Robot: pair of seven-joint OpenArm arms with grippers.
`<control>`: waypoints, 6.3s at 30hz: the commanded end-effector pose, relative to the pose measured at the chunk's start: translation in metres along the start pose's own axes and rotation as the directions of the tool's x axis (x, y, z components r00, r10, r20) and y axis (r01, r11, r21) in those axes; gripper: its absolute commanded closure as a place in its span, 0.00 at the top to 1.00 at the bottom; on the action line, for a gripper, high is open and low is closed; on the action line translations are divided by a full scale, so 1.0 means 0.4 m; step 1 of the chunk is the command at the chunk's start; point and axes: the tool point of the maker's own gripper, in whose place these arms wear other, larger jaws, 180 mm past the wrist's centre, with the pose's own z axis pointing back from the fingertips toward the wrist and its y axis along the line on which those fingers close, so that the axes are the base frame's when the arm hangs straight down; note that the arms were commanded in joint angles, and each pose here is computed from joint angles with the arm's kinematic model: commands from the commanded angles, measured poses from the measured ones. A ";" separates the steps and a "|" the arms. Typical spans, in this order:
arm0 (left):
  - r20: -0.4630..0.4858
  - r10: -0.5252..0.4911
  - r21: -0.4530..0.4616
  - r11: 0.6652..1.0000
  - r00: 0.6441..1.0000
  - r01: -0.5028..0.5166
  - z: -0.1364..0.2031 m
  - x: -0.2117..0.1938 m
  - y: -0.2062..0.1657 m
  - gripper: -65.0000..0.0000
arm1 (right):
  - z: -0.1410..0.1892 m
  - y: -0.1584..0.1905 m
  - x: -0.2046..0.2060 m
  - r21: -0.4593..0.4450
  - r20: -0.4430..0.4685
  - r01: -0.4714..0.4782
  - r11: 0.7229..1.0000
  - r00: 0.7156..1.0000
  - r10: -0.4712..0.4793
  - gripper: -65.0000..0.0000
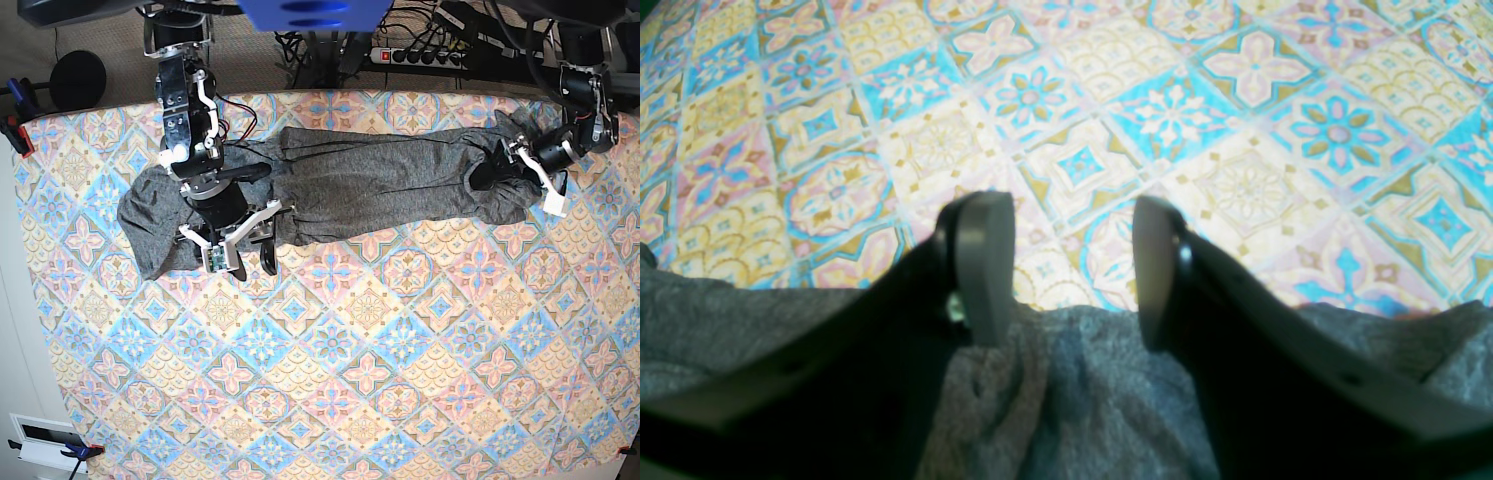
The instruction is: Layout the t-shirt on the table in an organized manner, then fold the t-shirt properly
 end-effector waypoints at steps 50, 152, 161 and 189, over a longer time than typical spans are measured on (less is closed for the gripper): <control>-0.068 -0.268 -0.023 0.963 0.961 0.267 0.028 0.031 -0.175 0.00 | 0.154 -0.374 -0.011 -0.398 0.056 0.098 0.912 0.995 -0.082 0.43; -0.022 -0.331 -0.171 0.931 0.943 0.322 -0.249 0.124 -0.303 0.00 | 0.126 0.141 -0.107 0.131 -0.079 0.018 0.991 0.997 -0.007 0.00; -0.063 -0.361 -0.140 0.926 0.930 0.350 -0.264 0.099 -0.291 0.00 | 0.168 0.425 -0.097 0.525 -0.009 -0.143 0.839 0.985 0.174 0.00; -0.030 -0.397 -0.140 0.911 0.918 0.389 -0.252 0.127 -0.312 0.00 | 0.055 0.377 -0.226 0.481 -0.157 -0.117 0.869 0.963 0.217 0.00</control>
